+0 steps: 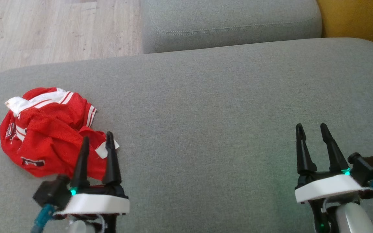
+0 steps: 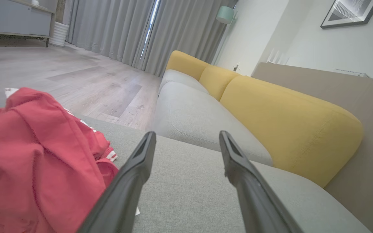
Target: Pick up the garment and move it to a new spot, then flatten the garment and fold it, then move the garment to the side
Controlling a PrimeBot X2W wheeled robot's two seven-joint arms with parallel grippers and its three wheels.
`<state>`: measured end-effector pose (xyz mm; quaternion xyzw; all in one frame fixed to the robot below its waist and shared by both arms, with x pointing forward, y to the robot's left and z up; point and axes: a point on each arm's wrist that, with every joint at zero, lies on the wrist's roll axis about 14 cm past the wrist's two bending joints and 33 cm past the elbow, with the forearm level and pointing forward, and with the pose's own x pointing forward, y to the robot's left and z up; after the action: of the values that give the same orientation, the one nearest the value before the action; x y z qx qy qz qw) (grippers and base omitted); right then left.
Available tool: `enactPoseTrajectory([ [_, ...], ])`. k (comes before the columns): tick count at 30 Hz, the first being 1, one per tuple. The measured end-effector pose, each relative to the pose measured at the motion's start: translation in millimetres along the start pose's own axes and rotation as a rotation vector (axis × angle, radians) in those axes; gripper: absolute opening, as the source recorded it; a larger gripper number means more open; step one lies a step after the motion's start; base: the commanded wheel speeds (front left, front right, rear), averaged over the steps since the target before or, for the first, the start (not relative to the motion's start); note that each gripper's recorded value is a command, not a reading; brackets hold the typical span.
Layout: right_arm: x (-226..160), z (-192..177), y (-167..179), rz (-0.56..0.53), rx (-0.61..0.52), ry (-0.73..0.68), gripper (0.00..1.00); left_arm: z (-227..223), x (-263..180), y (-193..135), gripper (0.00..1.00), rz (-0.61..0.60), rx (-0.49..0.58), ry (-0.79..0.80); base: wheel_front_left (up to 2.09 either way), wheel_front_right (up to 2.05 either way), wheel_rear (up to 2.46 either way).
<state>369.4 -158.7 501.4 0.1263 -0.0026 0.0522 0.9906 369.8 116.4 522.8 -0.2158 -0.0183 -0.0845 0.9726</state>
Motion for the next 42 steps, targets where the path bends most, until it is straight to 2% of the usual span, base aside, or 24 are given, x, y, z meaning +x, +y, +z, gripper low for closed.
enactPoseTrajectory([
  [16,0.2,0.7,9.6,0.053,-0.242,-0.014,1.0,-27.7,-5.9,-28.5,1.0,-0.132,0.258,0.055,0.0,0.0,0.0],
  [30,4.8,11.8,26.6,0.119,-0.407,-0.067,1.0,-14.2,-4.4,-47.0,1.0,-0.186,0.467,-0.035,0.0,0.0,0.0],
  [35,4.6,15.4,35.7,0.144,-0.387,-0.095,1.0,-6.3,-3.6,-50.4,1.0,-0.185,0.431,-0.067,0.0,0.0,0.0],
  [42,2.9,4.1,30.5,0.114,-0.192,-0.063,1.0,4.9,-1.1,-30.2,1.0,-0.115,0.288,-0.08,0.0,0.0,0.0],
])
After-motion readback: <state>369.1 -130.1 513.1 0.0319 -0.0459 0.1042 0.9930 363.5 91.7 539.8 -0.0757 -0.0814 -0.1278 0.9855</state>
